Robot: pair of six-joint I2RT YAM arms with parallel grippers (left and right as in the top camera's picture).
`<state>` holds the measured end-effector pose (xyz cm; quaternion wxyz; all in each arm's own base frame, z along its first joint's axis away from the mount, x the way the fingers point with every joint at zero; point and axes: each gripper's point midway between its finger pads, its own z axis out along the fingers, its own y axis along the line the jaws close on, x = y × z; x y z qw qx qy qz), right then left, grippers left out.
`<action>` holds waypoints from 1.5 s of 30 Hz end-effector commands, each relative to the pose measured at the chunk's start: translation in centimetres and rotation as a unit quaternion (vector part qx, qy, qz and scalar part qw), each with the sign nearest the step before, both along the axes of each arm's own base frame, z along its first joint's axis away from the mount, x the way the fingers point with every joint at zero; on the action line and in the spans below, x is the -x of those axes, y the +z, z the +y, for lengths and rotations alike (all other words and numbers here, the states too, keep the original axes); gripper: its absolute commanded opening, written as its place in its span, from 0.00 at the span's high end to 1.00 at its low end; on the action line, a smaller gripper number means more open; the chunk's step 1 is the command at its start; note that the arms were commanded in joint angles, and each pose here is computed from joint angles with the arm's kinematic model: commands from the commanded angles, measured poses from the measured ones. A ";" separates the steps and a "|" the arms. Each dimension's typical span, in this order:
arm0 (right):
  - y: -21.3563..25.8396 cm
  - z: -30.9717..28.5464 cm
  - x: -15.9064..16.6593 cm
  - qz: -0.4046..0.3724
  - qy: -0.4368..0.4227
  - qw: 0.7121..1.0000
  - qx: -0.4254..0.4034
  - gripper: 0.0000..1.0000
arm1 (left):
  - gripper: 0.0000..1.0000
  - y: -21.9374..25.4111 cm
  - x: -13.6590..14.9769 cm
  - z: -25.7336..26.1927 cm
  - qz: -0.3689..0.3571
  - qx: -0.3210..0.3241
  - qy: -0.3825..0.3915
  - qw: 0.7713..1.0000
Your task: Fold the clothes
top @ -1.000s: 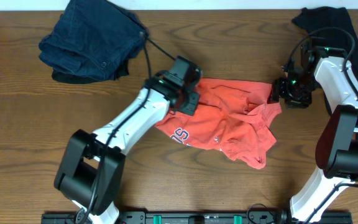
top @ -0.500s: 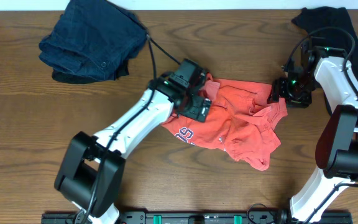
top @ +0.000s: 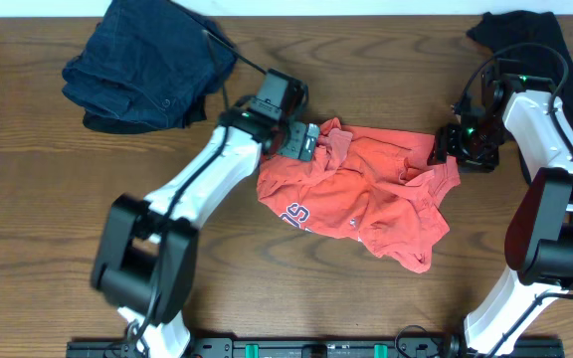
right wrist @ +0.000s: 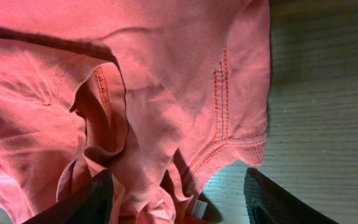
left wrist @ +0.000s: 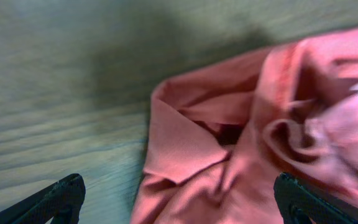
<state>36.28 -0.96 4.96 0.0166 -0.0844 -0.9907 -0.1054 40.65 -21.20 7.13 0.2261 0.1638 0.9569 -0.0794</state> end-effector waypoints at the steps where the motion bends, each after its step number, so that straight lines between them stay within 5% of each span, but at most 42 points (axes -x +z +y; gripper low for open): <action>1: 0.7 0.5 -0.1 -0.013 0.010 1.000 -0.003 0.34 | 0.02 -0.8 0.3 -0.9 0.004 -0.015 -0.024 1.000; 10: 0.7 0.5 -0.3 -0.016 0.011 1.000 -0.002 0.32 | 0.02 2.2 3.9 -5.0 -0.010 -0.007 -0.082 0.997; 24: 0.7 0.6 -0.2 -0.015 0.013 1.000 -0.002 0.32 | 0.02 -4.6 8.8 -6.4 0.082 -0.062 -0.133 0.986; 28: 0.8 0.7 0.2 -0.004 -0.001 1.000 -0.003 0.45 | 0.02 -4.4 9.4 -6.9 0.081 -0.070 -0.159 0.981; 32: 1.8 0.7 0.6 -0.004 -0.009 1.000 -0.003 0.44 | 0.02 -1.5 8.5 -6.4 0.075 -0.065 -0.148 0.984; 39: 5.1 0.8 2.1 -0.016 -0.016 1.000 -0.002 0.26 | 0.02 7.8 4.8 -2.2 0.018 -0.027 -0.082 0.996; 45: 4.6 2.1 3.8 0.017 -0.016 0.999 -0.028 0.24 | 0.02 11.1 2.2 3.2 -0.016 -0.010 -0.012 1.000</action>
